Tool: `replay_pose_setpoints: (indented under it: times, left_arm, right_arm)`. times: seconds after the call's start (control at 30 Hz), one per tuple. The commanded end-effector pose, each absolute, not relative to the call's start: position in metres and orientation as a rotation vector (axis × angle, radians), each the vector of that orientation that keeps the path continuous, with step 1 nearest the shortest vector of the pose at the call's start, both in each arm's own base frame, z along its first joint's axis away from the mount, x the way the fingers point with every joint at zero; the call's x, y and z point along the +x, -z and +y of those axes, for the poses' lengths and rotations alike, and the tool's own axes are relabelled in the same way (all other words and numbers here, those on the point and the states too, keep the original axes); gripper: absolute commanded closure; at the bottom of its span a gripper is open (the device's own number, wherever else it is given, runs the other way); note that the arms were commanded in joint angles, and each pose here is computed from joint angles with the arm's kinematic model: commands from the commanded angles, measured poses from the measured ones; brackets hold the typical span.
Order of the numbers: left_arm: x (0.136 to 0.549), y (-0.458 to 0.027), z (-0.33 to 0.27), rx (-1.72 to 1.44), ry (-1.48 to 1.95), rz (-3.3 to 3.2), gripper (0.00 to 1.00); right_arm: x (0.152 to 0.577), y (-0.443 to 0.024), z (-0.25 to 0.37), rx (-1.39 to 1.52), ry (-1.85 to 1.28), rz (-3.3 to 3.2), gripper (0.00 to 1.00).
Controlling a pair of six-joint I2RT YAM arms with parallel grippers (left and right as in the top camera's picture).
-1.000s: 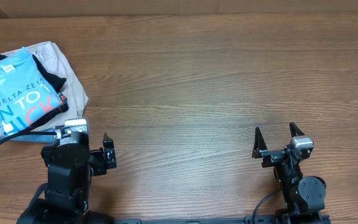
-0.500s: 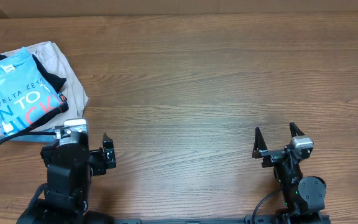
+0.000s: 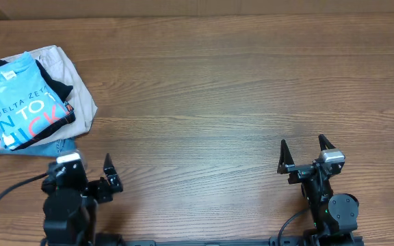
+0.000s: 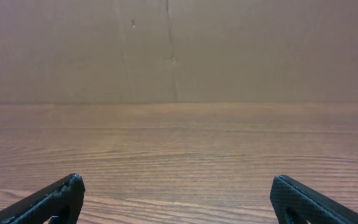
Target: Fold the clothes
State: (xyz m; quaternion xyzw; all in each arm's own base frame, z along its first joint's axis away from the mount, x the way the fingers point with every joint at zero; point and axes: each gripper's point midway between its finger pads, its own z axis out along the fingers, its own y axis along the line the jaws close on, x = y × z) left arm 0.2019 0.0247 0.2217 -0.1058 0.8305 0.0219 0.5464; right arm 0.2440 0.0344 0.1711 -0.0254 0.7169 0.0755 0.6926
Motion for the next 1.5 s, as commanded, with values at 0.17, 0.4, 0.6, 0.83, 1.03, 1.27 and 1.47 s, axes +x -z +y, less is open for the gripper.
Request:
replay_pose_setpoints:
  times: [0.17, 0.4, 0.6, 0.83, 1.03, 1.27, 1.47]
  left_arm:
    - [0.232, -0.199, -0.001, -0.084, 0.072, 1.725, 0.00]
    - [0.243, -0.203, -0.015, 0.073, 0.056, 1.483, 0.00]
    - [0.246, -0.180, -0.016, 0.112, 0.021, 1.543, 0.00]
    - [0.246, -0.158, -0.015, 0.102, 0.033, 1.636, 0.00]
    - [0.246, -0.158, -0.015, 0.103, 0.034, 1.637, 0.00]
    - [0.246, -0.157, -0.015, 0.103, 0.034, 1.638, 0.00]
    - [0.246, -0.157, -0.015, 0.103, 0.034, 1.638, 0.00]
  right_arm:
    - [0.244, -0.170, 0.033, -0.056, -0.164, 1.596, 0.00]
    - [0.244, -0.170, 0.033, -0.057, -0.163, 1.596, 0.00]
    - [0.244, -0.170, 0.033, -0.057, -0.163, 1.596, 0.00]
    - [0.244, -0.170, 0.033, -0.056, -0.164, 1.596, 0.00]
    - [0.244, -0.170, 0.033, -0.057, -0.163, 1.596, 0.00]
    - [0.244, -0.170, 0.033, -0.056, -0.164, 1.596, 0.00]
    - [0.244, -0.170, 0.033, -0.056, -0.164, 1.596, 0.00]
